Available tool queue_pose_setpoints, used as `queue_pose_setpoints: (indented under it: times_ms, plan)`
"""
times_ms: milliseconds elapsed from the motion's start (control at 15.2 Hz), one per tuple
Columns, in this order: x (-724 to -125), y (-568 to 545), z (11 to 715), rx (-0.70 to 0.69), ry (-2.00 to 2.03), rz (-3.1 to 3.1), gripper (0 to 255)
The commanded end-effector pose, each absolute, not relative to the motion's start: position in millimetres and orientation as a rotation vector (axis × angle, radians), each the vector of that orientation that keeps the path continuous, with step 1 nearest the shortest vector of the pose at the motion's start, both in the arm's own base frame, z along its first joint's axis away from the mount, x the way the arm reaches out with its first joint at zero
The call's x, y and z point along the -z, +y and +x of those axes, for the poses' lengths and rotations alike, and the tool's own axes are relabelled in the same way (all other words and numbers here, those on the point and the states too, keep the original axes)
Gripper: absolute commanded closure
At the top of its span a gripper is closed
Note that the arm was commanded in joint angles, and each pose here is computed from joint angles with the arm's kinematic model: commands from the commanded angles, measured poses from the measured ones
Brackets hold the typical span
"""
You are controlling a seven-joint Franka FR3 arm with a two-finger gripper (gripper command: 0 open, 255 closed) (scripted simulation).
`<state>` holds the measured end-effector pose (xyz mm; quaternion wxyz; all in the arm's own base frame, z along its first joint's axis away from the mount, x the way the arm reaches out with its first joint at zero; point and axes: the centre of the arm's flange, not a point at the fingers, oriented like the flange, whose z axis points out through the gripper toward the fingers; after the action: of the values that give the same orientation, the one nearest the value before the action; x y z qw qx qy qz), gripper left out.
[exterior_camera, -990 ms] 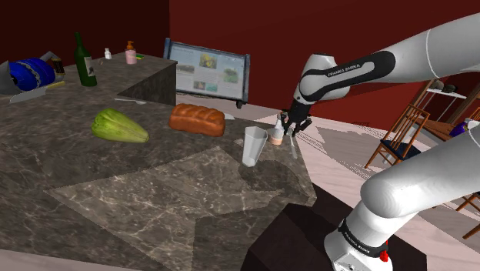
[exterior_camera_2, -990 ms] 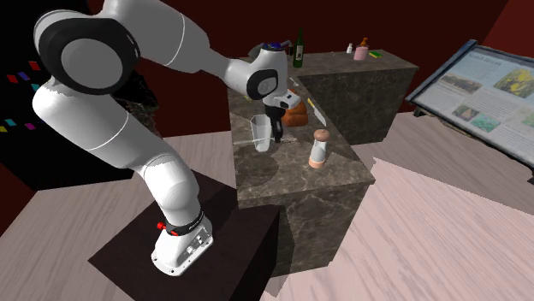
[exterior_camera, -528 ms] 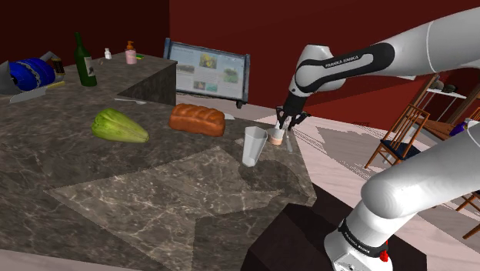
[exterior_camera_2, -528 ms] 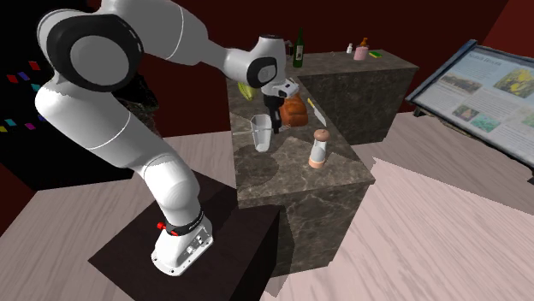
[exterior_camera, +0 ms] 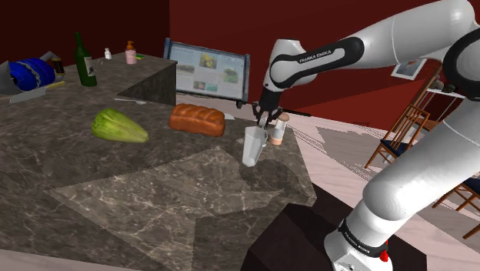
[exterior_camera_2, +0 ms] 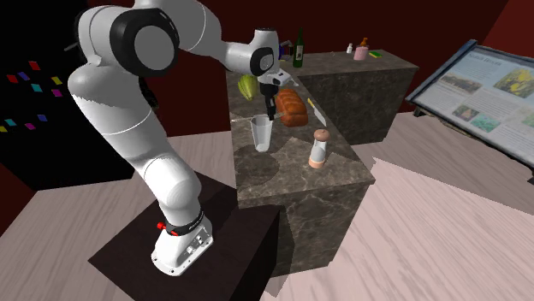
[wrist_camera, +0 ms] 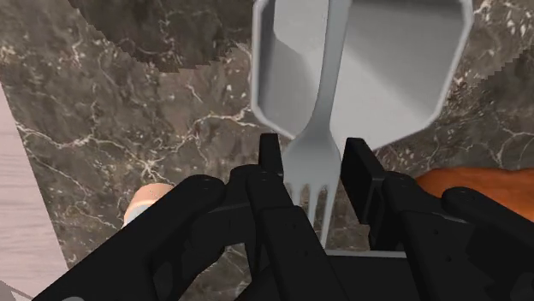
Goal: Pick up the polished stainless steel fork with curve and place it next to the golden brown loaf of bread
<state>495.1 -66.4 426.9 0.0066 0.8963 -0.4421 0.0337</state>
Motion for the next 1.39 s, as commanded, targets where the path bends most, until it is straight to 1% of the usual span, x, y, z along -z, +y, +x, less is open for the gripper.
queue_pose_setpoints:
  times_ms: [0,1320]
  plan:
    - [-428.1,-51.0,517.3,-0.105,-1.386,2.804,255]
    - [-429.0,105.4,725.1,-0.105,-1.386,2.804,255]
